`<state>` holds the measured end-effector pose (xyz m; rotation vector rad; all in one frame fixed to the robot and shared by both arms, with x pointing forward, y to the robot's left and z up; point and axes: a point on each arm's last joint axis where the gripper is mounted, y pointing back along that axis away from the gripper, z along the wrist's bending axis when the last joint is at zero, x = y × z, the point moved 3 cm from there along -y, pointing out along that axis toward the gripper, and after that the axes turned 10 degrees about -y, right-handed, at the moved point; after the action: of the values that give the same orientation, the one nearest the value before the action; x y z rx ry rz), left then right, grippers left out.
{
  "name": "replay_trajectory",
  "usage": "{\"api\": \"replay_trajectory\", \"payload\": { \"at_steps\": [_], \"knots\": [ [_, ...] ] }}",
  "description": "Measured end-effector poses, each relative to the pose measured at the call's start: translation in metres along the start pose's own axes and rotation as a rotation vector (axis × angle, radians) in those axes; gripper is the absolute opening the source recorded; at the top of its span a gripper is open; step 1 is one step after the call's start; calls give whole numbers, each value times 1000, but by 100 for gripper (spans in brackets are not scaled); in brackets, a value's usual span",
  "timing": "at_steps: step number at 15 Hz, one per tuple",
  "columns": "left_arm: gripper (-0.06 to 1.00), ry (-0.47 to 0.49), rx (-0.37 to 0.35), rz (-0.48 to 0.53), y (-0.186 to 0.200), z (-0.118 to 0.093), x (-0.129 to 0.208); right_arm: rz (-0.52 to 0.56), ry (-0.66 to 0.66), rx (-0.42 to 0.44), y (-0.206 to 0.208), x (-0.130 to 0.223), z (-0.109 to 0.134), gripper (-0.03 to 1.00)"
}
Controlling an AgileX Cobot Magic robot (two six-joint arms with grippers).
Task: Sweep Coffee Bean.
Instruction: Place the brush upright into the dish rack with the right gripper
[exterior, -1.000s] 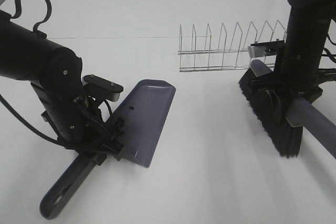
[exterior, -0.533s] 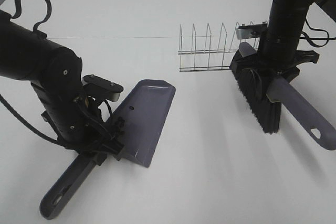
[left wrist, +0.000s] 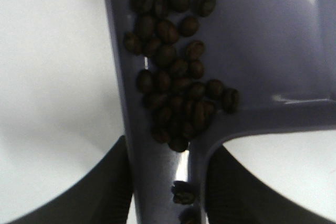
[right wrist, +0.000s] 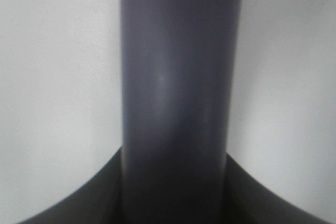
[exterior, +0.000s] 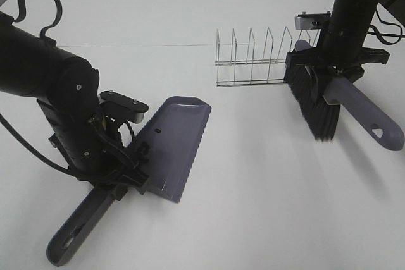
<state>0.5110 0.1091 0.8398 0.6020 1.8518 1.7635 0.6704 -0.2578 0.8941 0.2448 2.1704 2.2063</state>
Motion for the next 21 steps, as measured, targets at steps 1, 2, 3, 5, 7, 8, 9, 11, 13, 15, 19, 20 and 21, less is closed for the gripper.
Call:
{"api": "replay_trajectory", "payload": {
  "at_steps": [1,2,3,5,7,8,9,11,13,15,19,20,21],
  "knots": [
    [33,0,0,1,0,0,0,-7,2,-6,1,-3,1,29],
    [33,2,0,2,0,0,0,-14,7,-10,0,-7,2,29],
    [33,6,0,2,0,0,0,-21,12,-17,-1,-12,4,29],
    [33,20,1,4,0,0,0,-39,16,-23,-3,-23,6,29],
    [33,23,1,4,0,0,0,-73,16,-31,-4,-37,10,29],
    [33,23,1,6,0,0,1,-98,14,-36,0,-43,11,29],
    [33,23,1,6,0,0,1,-117,9,-41,2,-48,12,29],
    [33,23,1,6,0,0,1,-145,2,-47,5,-56,13,29],
    [33,24,1,7,0,0,1,-163,-22,-68,3,-65,12,29],
    [33,24,1,7,0,0,1,-164,-26,-77,1,-67,13,29],
    [33,24,1,7,0,0,1,-163,-26,-78,1,-67,13,29],
    [33,24,1,7,0,0,1,-163,-26,-78,1,-67,13,29],
    [33,24,1,7,0,0,1,-163,-28,-81,1,-67,14,29]
  ]
}}
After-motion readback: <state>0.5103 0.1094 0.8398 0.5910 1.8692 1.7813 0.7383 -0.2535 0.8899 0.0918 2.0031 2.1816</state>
